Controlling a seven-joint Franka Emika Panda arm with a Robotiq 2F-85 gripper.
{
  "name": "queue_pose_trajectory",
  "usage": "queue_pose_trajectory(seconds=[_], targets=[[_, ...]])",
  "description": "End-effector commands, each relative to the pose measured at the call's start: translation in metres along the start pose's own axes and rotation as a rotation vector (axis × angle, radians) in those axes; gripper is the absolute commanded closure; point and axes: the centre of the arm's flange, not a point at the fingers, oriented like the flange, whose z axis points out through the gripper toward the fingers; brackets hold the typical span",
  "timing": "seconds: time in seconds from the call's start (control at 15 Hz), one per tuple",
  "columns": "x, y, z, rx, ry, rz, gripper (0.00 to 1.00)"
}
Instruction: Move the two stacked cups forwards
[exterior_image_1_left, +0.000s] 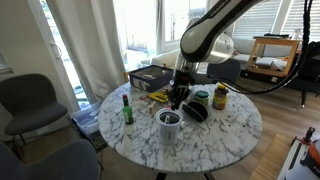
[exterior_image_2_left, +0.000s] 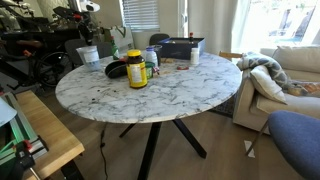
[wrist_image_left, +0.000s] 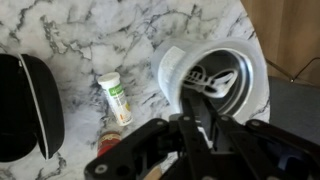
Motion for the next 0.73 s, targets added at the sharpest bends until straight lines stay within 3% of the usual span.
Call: queue_pose_trajectory(seconds=[0.0, 0.2, 0.4, 0.6, 0.67], targets=[[0.002, -0.001, 0.003, 0.007, 0.000, 0.006, 0.47], [0.001, 0.003, -0.015, 0.029, 0.023, -0.008, 0.25], [-0.001, 0.017, -0.062, 0.057, 0.116, -0.048, 0.03], [0.001, 0.029, -0.100, 0.120, 0.185, -0.163, 0.00], [0.014, 0.016, -0.081, 0.075, 0.171, -0.100, 0.00]])
